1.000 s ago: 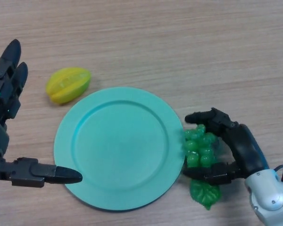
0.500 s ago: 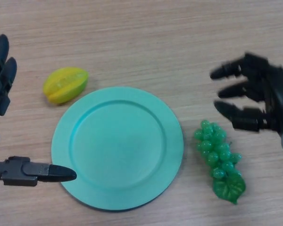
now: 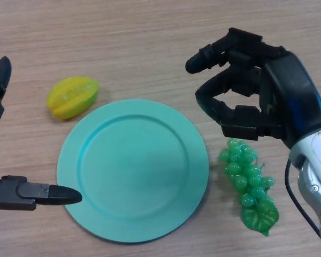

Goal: Pick up the green grapes and place it on the plate

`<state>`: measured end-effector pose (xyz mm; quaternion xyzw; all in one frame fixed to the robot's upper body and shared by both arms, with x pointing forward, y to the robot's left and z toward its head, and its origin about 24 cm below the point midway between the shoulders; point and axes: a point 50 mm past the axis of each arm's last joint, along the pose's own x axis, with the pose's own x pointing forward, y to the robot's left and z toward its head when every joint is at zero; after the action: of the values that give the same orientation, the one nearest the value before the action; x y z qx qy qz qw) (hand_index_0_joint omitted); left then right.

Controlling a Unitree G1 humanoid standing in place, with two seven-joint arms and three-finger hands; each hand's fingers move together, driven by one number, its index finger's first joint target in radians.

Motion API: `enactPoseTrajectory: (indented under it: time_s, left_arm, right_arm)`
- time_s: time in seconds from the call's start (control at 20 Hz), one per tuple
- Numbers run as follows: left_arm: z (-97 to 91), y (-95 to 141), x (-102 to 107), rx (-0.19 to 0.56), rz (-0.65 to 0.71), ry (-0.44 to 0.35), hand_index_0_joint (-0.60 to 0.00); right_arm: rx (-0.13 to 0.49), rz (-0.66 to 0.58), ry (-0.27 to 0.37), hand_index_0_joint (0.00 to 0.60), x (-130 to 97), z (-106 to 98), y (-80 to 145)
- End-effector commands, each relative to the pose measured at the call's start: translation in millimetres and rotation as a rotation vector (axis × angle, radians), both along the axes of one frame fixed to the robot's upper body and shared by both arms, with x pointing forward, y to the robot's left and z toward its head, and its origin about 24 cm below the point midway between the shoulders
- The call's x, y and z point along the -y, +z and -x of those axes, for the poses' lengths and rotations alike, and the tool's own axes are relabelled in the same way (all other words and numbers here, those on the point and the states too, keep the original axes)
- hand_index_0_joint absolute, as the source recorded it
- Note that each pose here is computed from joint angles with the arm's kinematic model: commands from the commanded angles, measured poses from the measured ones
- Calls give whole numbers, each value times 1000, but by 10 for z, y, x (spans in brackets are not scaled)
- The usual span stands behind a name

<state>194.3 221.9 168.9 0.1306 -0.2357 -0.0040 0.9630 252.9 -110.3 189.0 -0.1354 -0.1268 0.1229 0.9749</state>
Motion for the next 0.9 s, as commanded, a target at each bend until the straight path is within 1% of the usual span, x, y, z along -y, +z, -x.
enactPoseTrajectory:
  time_s: [0.05, 0.15, 0.2, 0.25, 0.3, 0.4, 0.5, 0.65, 0.9]
  left_arm:
    - [148, 291, 33, 176, -31, -44, 0]
    - [151, 310, 39, 175, -28, -47, 0]
    - [151, 335, 43, 169, -25, -48, 0]
    - [157, 365, 52, 166, -22, -53, 0]
    - [208, 474, 89, 188, -20, -88, 0]
    - [254, 550, 103, 212, -17, -108, 0]
    - [257, 582, 107, 214, -11, -108, 0]
    - [242, 576, 125, 200, -7, -102, 0]
    - [275, 645, 148, 210, -2, -96, 0]
  right_arm:
    - [195, 23, 6, 600, 100, 171, 273]
    - [216, 29, 35, 401, 123, 226, 281]
    - [239, 20, 53, 252, 159, 276, 294]
    - [257, 6, 67, 152, 194, 326, 304]
    - [276, -53, 104, 8, 268, 456, 308]
    - [257, -91, 117, 0, 303, 532, 290]
    - [260, -97, 108, 0, 351, 581, 288]
    - [264, -81, 102, 0, 341, 597, 289]
    - [254, -54, 104, 0, 284, 593, 307]
